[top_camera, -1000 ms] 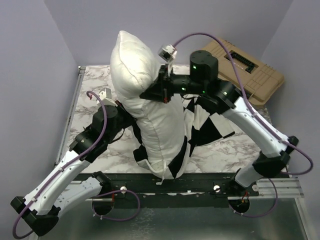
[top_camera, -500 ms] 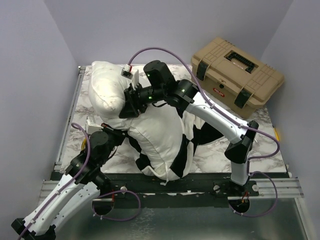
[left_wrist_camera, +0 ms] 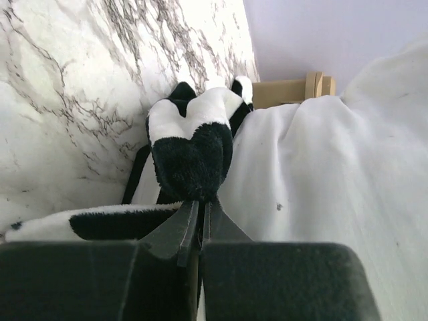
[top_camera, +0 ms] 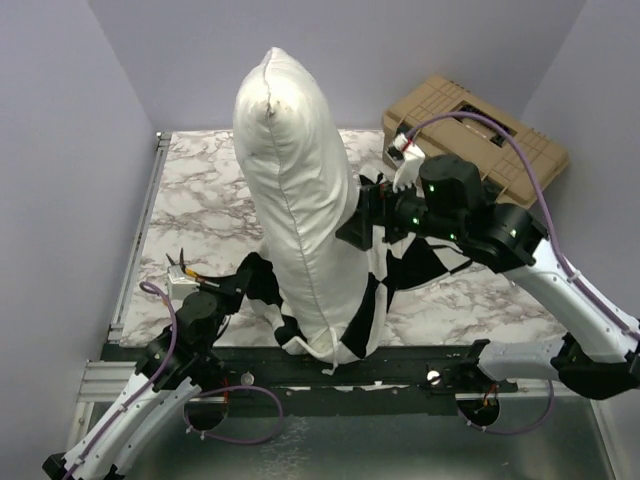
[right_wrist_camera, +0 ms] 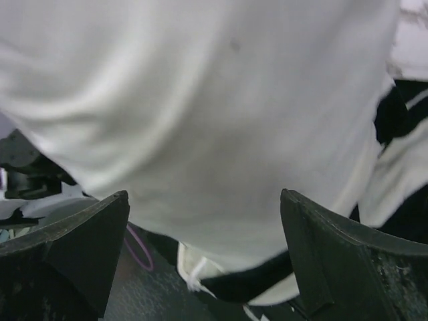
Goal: Put the pillow into the pillowcase
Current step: Stuff the pillow into the pillowcase.
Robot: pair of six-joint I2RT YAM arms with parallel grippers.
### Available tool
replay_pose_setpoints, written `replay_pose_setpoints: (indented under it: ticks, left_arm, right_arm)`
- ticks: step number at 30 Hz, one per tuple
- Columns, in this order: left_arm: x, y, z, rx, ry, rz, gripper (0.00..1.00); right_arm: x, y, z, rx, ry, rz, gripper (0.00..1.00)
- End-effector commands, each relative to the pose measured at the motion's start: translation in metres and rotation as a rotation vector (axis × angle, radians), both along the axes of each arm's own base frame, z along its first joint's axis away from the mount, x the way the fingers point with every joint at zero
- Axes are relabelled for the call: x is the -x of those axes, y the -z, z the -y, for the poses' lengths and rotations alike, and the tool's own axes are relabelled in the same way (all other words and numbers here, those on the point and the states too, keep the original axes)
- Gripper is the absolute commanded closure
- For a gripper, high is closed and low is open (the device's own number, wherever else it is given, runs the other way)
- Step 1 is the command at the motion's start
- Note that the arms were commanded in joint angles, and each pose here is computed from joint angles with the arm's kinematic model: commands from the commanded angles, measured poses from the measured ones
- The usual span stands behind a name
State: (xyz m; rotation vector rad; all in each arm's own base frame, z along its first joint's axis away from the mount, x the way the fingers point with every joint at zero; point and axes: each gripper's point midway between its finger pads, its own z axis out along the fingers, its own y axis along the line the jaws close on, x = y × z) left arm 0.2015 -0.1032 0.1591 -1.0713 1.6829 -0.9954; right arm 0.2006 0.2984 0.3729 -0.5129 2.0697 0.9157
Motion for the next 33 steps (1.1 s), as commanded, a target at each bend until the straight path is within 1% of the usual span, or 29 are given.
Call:
replay_pose_setpoints:
  ticks: [1, 3, 5, 7, 9, 12, 15, 16, 17, 18, 19, 20, 21, 25, 28, 33]
  left_arm:
    - [-0.003, 0.003, -0.016, -0.037, -0.072, 0.035, 1.00]
    - [-0.005, 0.003, -0.020, -0.070, -0.086, 0.042, 1.00]
    - [-0.006, 0.001, -0.023, -0.117, -0.090, 0.051, 1.00]
    - [-0.006, 0.001, -0.023, -0.140, -0.082, 0.050, 1.00]
    - [-0.006, 0.001, -0.020, -0.141, -0.068, 0.046, 1.00]
    - [-0.006, -0.005, -0.013, -0.118, -0.039, 0.058, 1.00]
    - [-0.006, -0.011, -0.005, -0.097, -0.007, 0.067, 1.00]
    - [-0.006, -0.013, -0.003, -0.093, 0.003, 0.066, 1.00]
    - [-0.007, -0.014, -0.001, -0.095, 0.013, 0.065, 1.00]
    - [-0.007, -0.016, 0.001, -0.100, 0.021, 0.063, 1.00]
    - [-0.007, -0.016, 0.002, -0.104, 0.027, 0.057, 1.00]
    - [-0.008, -0.017, 0.004, -0.101, 0.030, 0.052, 1.00]
    - [-0.009, -0.018, 0.006, -0.093, 0.034, 0.046, 1.00]
    - [-0.018, -0.021, 0.016, -0.066, 0.044, 0.061, 1.00]
    - [-0.027, -0.016, 0.024, -0.037, 0.037, 0.063, 1.00]
    - [-0.043, -0.009, 0.048, 0.011, 0.078, 0.054, 1.00]
  right_arm:
    - [0.005, 0.071, 0.037, 0.136, 0.157, -0.138, 0.00]
    - [0.009, 0.100, 0.053, 0.191, 0.216, -0.189, 0.00]
    - [0.016, 0.131, 0.059, 0.210, 0.235, -0.259, 0.00]
    - [0.024, 0.157, 0.051, 0.174, 0.216, -0.330, 0.00]
    - [0.030, 0.191, 0.044, 0.176, 0.209, -0.411, 0.01]
    - [0.019, 0.215, 0.025, 0.177, 0.195, -0.441, 0.06]
    - [-0.008, 0.207, 0.000, 0.174, 0.160, -0.361, 0.26]
    - [-0.020, 0.201, -0.005, 0.195, 0.160, -0.322, 0.37]
    - [-0.033, 0.197, -0.009, 0.224, 0.168, -0.291, 0.52]
    - [-0.046, 0.189, -0.013, 0.251, 0.164, -0.241, 0.69]
    - [-0.060, 0.185, -0.017, 0.274, 0.173, -0.201, 0.85]
    - [-0.072, 0.180, -0.021, 0.291, 0.177, -0.165, 0.98]
    - [-0.083, 0.175, -0.025, 0.304, 0.173, -0.128, 1.00]
    - [-0.118, 0.163, -0.042, 0.332, 0.145, -0.032, 1.00]
    - [-0.142, 0.151, -0.051, 0.339, 0.138, 0.028, 1.00]
    - [-0.186, 0.130, -0.043, 0.372, 0.205, 0.128, 1.00]
